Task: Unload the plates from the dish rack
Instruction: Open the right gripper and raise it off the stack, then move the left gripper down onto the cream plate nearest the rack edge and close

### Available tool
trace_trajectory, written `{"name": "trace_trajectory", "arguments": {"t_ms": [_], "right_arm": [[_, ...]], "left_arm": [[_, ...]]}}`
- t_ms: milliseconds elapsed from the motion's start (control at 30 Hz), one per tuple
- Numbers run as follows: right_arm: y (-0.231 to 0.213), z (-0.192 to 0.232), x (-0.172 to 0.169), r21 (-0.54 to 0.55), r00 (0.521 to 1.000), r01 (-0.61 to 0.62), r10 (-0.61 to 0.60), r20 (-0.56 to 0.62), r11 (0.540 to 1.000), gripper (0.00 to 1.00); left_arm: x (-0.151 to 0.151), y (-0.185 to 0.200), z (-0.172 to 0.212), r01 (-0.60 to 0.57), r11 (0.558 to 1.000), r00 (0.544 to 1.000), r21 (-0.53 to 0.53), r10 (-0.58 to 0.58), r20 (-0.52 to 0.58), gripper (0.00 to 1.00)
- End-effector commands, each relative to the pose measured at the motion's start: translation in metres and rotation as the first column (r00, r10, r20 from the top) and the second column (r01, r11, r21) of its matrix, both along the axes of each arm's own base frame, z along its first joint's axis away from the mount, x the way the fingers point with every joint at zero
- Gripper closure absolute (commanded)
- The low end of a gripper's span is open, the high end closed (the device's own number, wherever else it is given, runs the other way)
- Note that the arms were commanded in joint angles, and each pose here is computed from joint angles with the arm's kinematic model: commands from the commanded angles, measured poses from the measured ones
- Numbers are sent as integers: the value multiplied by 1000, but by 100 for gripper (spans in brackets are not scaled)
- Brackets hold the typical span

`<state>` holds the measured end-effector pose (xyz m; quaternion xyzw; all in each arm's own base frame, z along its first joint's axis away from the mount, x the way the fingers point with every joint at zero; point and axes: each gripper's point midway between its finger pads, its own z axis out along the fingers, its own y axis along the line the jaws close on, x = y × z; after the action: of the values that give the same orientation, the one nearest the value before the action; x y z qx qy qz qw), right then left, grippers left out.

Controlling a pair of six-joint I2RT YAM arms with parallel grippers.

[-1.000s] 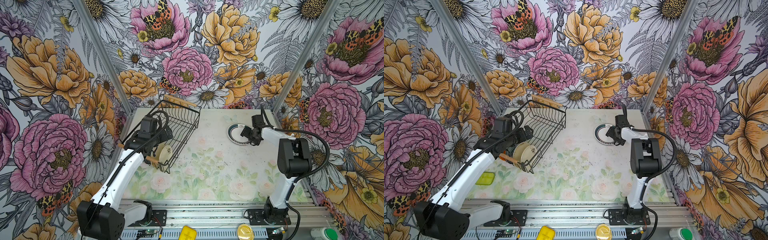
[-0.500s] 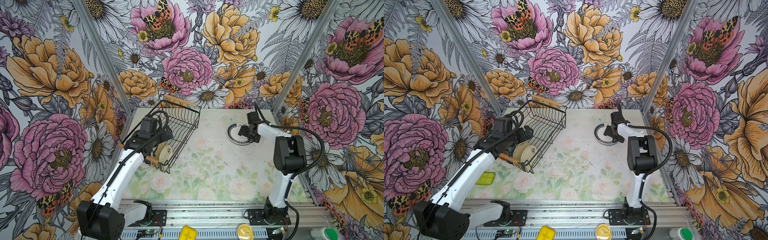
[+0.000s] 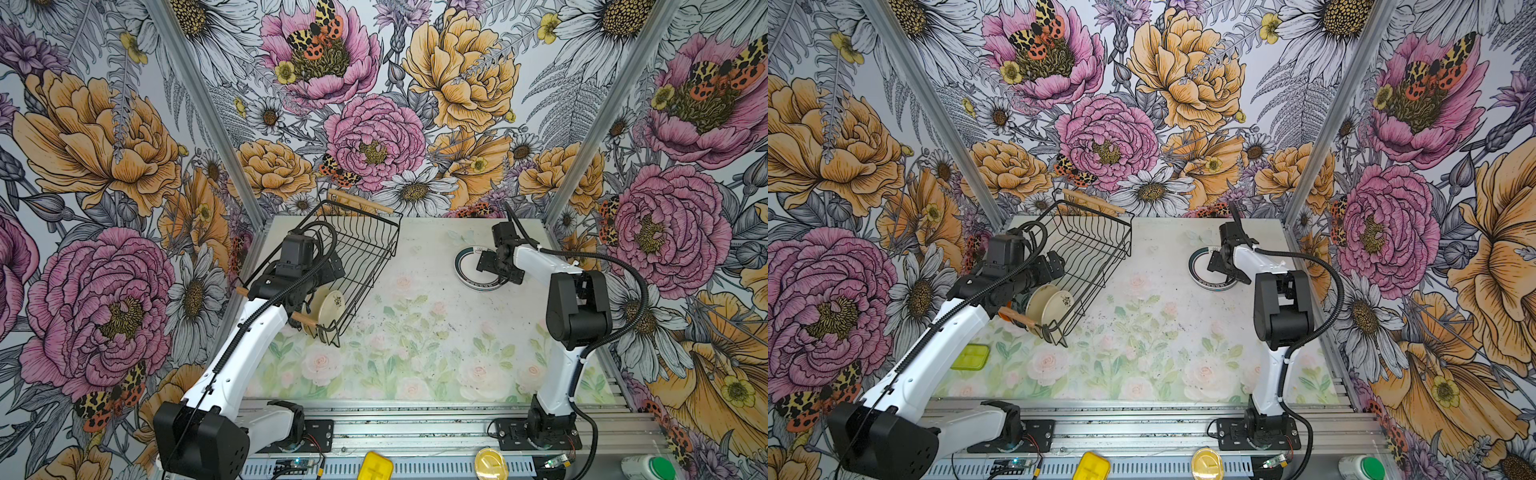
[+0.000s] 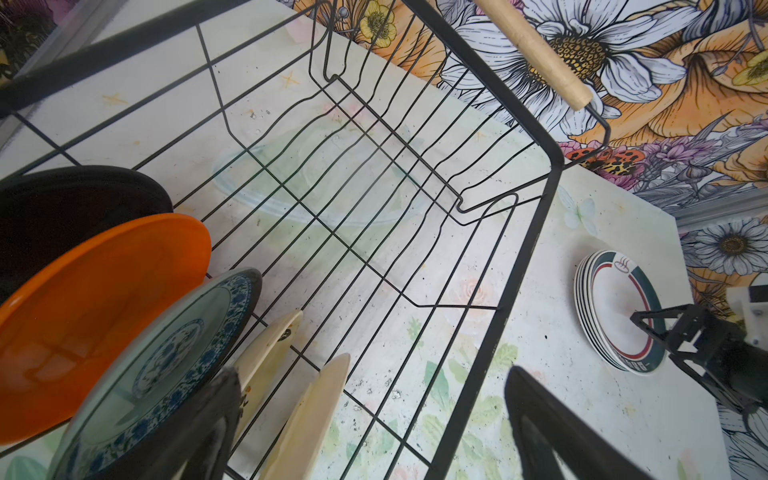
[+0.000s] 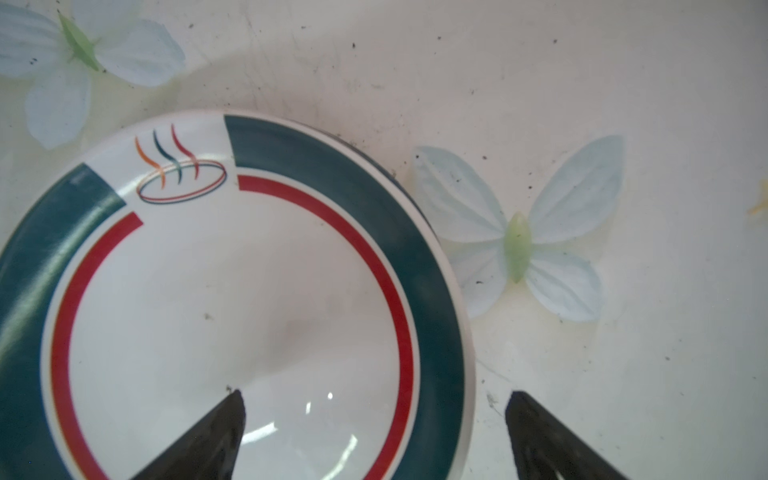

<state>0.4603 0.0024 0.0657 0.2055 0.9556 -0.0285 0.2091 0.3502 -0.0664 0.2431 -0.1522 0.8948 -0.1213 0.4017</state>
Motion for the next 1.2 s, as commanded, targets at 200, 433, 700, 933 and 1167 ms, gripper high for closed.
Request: {"name": "trace_trajectory", "arguments": {"t_ms": [200, 433, 700, 933, 1167], "right_arm": [[1, 63, 1, -9, 991, -10, 11, 135, 1000, 1], [5, 90, -12, 9, 981, -36, 34, 190, 999, 1], [4, 92, -36, 11, 981, -48, 45, 189, 999, 1], [2, 85, -48, 8, 984, -44, 42, 172, 999, 1], [0, 81, -56, 7, 986, -37, 35, 161, 999, 1]], "left_arm": [[-5, 10, 6, 32, 997, 999, 77, -30, -33, 1], [-16, 2, -4, 112, 986, 977, 120, -87, -197, 1], [-40, 4, -25, 131, 971, 925, 201, -47, -378, 2], [-43, -1, -48, 178, 959, 891, 222, -61, -451, 11], [-40, -5, -65, 230, 948, 858, 222, -90, -505, 40]]}}
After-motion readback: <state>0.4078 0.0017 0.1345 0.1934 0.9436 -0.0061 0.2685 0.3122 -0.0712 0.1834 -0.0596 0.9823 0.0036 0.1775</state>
